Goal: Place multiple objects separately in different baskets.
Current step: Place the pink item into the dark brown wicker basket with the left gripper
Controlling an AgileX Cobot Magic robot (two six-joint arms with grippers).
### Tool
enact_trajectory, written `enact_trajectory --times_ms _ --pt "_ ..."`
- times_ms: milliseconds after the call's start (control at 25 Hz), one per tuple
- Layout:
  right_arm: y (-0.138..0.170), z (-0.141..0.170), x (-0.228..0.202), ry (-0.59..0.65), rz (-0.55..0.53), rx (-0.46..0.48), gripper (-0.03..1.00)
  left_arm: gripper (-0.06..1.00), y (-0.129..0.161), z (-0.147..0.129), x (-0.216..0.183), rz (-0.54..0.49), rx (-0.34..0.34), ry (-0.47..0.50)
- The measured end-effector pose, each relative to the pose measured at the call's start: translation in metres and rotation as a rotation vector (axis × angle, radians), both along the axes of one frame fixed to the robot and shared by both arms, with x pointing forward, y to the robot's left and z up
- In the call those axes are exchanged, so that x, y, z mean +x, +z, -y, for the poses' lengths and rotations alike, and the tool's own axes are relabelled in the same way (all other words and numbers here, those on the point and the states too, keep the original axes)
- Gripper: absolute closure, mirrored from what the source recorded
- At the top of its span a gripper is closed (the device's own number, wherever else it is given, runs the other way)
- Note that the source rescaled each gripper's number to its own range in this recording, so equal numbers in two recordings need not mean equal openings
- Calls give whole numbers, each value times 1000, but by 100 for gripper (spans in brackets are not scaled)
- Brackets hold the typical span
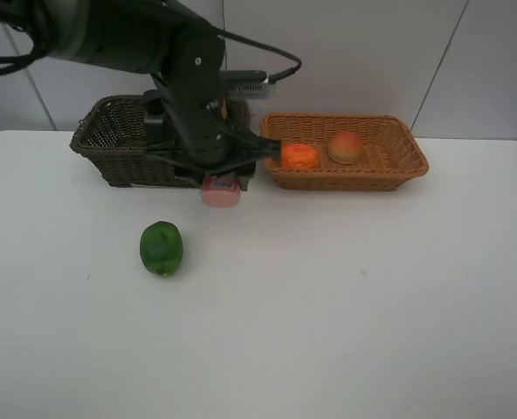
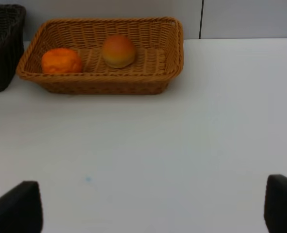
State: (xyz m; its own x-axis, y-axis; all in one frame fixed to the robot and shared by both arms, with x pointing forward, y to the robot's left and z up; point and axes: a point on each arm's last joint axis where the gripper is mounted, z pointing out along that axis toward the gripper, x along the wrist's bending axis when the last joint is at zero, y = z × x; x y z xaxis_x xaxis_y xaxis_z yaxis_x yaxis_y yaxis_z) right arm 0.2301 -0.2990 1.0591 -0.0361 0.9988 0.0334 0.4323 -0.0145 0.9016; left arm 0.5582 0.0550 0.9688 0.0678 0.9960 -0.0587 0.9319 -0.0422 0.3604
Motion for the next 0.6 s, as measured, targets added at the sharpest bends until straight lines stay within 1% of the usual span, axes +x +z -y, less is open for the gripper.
enact_trajectory --times_ms 160,320,480,600 --pt "0 0 0 0 -1 0 0 26 33 -17 0 45 -5 -30" --pt "0 0 0 0 -1 0 0 26 55 -40 4 85 23 -27" --pt "0 0 0 0 -1 0 0 26 84 -68 8 153 9 17" --pt "0 0 0 0 -1 0 0 26 100 -96 14 193 11 64"
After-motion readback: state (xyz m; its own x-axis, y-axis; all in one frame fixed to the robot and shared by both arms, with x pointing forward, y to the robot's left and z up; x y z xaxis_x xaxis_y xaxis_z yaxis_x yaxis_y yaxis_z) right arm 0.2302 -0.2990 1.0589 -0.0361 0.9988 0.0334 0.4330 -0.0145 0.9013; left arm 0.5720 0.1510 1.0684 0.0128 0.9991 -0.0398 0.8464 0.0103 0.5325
